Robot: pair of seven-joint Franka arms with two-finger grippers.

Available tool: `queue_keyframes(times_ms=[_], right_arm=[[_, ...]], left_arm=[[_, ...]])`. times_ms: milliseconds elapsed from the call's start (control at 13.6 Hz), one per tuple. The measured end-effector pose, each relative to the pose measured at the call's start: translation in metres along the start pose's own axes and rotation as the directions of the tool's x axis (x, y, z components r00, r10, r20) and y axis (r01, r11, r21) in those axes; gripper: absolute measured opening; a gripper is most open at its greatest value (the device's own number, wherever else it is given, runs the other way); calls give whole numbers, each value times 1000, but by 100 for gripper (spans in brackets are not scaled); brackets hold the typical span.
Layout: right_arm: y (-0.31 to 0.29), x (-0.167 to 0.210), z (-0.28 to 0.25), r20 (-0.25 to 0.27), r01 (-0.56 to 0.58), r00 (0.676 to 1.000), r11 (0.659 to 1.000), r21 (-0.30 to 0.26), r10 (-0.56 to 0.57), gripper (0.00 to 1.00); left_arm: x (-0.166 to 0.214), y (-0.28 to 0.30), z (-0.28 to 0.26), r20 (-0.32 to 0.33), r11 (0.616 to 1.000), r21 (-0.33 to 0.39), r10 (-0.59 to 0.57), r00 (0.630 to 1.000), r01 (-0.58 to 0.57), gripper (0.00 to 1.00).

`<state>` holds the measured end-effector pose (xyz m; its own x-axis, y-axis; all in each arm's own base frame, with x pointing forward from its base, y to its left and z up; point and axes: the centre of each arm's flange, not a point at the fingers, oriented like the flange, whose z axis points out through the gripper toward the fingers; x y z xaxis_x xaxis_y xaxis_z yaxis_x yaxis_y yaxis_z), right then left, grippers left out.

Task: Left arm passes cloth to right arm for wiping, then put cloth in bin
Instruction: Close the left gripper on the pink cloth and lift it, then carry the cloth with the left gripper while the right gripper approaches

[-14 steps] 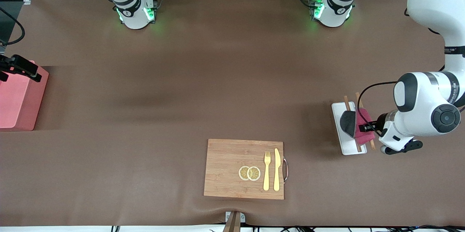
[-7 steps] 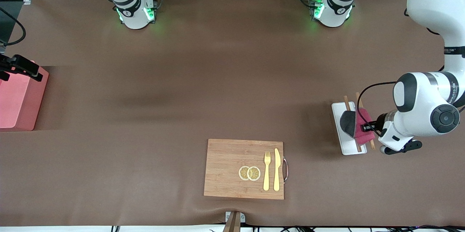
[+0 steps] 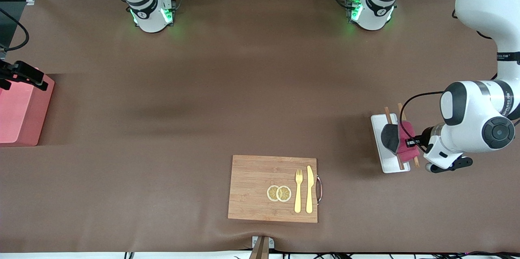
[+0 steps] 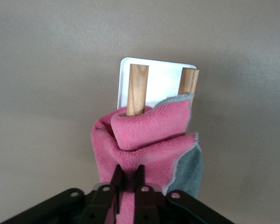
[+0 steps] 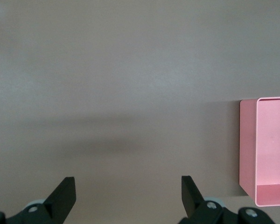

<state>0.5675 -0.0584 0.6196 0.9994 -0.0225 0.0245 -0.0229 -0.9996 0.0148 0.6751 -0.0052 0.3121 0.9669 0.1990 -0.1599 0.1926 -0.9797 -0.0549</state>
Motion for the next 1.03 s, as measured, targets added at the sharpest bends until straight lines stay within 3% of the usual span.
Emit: queue_keyframes(times_ms=[73,440,734,1028], right_arm=[[0,0,0,0,0,1000,1000,0,0,100],[0,0,0,1,0,1000,1000,0,0,100],[3,-2,1,14,-5,1000,1000,1,5,100],[4,-4,3,31,-13,999,1000,2,13,100]], left_arm=[[0,0,-1,-1,1000,0,0,1000,0,5],[2,3,-8,-16,1000,-5,5,1000,-5,5],[-12,27,-60,-78,998,-32,44,996,-47,5],[-49,62,-117,-69,985,-149,73,995,-83,5]])
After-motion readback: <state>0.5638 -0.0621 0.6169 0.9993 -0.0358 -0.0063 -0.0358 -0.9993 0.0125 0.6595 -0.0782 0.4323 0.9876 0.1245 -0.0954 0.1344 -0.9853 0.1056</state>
